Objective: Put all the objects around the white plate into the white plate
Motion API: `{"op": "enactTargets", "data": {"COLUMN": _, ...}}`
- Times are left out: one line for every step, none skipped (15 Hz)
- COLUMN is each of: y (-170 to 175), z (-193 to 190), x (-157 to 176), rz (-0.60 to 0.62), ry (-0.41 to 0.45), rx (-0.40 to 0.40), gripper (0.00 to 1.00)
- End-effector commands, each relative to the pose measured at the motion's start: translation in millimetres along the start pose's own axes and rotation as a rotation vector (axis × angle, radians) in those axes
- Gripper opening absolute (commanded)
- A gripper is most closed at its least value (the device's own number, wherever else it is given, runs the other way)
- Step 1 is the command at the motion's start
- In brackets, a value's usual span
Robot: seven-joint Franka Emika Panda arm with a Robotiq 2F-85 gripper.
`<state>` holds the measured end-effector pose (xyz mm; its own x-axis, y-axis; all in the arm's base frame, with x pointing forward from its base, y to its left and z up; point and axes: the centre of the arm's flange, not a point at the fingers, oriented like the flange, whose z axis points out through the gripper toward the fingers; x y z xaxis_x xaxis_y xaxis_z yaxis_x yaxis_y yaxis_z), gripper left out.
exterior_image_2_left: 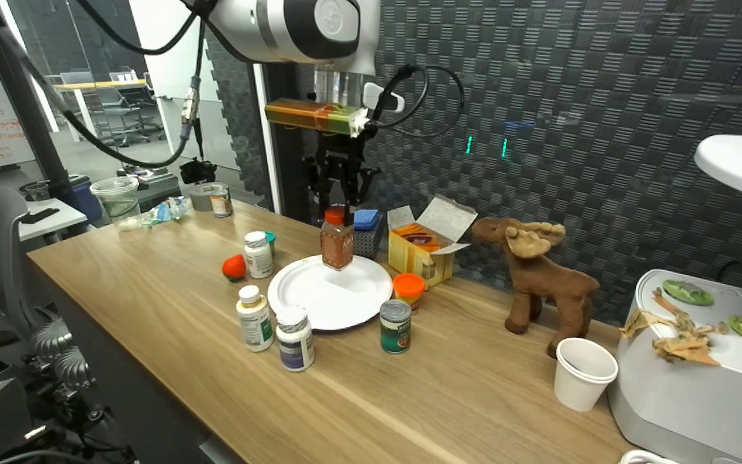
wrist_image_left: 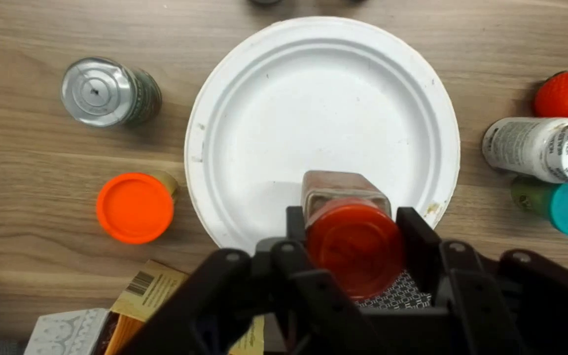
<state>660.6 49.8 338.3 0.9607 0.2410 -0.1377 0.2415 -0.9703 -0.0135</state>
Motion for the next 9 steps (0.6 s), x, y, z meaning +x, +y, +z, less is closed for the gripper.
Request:
{"op": "enactTargets", "data": {"y": 10, "z": 2, "x": 32, "rz": -0.003, "ry": 0.004, "rx": -0.014, "gripper": 0.24}}
{"op": "enactTargets", "data": {"y": 11, "z": 7, "x": 35, "rz": 0.000, "ry": 0.004, "rx": -0.017, "gripper": 0.24}}
{"op": "enactTargets", "data": {"y": 14, "z": 12, "x": 40, "rz": 0.004, "ry": 0.001, "rx": -0.015, "gripper": 0.24}}
{"op": "enactTargets", "data": {"y": 15, "z": 16, "x": 42, "rz": 0.005, "ry": -0.002, "rx": -0.011, "gripper": 0.24}}
{"op": "enactTargets", "data": {"y": 17, "z": 19, "x": 44, "rz": 0.006, "ry": -0.008, "rx": -0.010, "gripper": 0.24}}
{"op": "enactTargets", "data": {"y": 18, "z": 23, "x": 46, "rz": 0.005, "ry": -0.013, "rx": -0.007, "gripper": 0.24}}
{"op": "enactTargets", "data": {"y": 20, "z": 25, "x": 47, "rz": 0.008, "ry": -0.017, "rx": -0.006, "gripper": 0.24}}
{"op": "enactTargets", "data": {"y": 20, "z": 27, "x": 47, "rz": 0.009, "ry": -0.018, "rx": -0.007, "gripper": 0.24}}
{"op": "enactTargets", "data": {"y": 22, "z": 30, "x": 48, "rz": 0.011, "ry": -0.016, "rx": -0.008, "gripper": 0.24}}
